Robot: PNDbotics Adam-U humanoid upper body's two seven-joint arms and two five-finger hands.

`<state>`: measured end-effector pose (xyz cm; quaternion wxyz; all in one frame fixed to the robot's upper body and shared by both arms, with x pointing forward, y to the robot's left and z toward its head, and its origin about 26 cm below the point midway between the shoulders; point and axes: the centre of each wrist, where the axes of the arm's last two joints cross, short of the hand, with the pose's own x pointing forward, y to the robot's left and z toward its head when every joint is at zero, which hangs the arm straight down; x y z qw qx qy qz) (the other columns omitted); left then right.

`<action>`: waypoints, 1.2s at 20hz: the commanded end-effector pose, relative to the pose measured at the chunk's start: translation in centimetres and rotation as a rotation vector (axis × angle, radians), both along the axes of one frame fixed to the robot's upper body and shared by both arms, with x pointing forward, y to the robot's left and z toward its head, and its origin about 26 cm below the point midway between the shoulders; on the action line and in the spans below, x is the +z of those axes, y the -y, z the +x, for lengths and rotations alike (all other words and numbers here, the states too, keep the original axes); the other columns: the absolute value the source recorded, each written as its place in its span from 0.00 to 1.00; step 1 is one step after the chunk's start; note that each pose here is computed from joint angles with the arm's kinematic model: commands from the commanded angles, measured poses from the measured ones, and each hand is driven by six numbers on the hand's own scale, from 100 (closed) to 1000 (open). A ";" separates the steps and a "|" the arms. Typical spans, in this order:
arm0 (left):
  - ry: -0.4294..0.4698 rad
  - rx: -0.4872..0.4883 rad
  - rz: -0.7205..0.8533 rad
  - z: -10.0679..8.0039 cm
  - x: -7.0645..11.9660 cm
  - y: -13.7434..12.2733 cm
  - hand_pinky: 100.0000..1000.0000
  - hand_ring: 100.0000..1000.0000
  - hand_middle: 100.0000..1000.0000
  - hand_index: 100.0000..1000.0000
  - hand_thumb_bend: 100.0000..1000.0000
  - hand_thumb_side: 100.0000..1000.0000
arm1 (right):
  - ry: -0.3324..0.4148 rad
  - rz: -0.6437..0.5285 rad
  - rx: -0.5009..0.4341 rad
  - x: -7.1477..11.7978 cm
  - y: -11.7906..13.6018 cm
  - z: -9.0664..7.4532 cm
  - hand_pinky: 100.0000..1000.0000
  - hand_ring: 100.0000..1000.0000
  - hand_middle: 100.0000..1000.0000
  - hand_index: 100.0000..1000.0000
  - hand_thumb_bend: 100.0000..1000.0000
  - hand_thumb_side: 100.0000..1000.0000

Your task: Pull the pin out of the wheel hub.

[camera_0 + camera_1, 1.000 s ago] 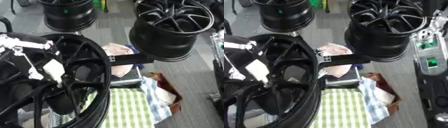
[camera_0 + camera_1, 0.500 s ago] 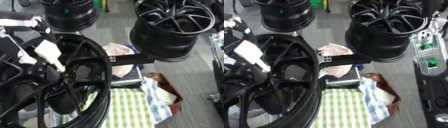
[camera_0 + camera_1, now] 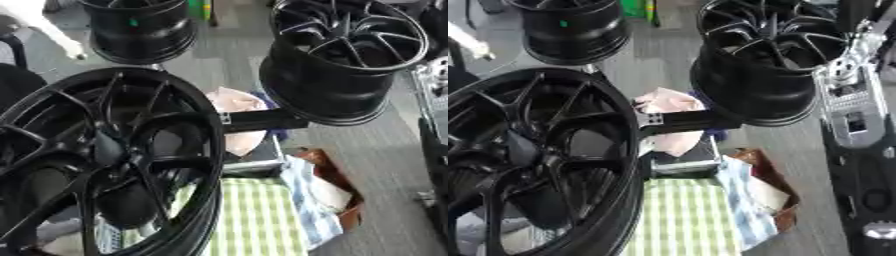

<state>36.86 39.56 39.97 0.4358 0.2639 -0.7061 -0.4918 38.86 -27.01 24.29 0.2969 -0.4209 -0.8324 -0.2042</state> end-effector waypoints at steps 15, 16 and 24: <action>0.333 0.852 -0.135 0.8 -3.4 -12.7 0.95 0.96 0.92 0.96 0.35 0.37 | 0.046 -0.027 -0.010 1.4 0.3 -0.5 0.70 0.72 0.63 0.80 0.00 0.63; 0.336 0.869 -0.110 0.9 -3.5 -12.7 0.93 0.95 0.91 0.96 0.33 0.42 | 0.047 -0.027 -0.010 1.4 0.3 -0.5 0.70 0.72 0.63 0.80 0.00 0.63; 0.426 0.828 -0.181 1.5 -3.1 -10.9 0.81 0.76 0.64 0.77 0.18 0.36 | 0.045 -0.022 -0.009 1.2 0.3 -0.6 0.70 0.72 0.63 0.80 0.00 0.63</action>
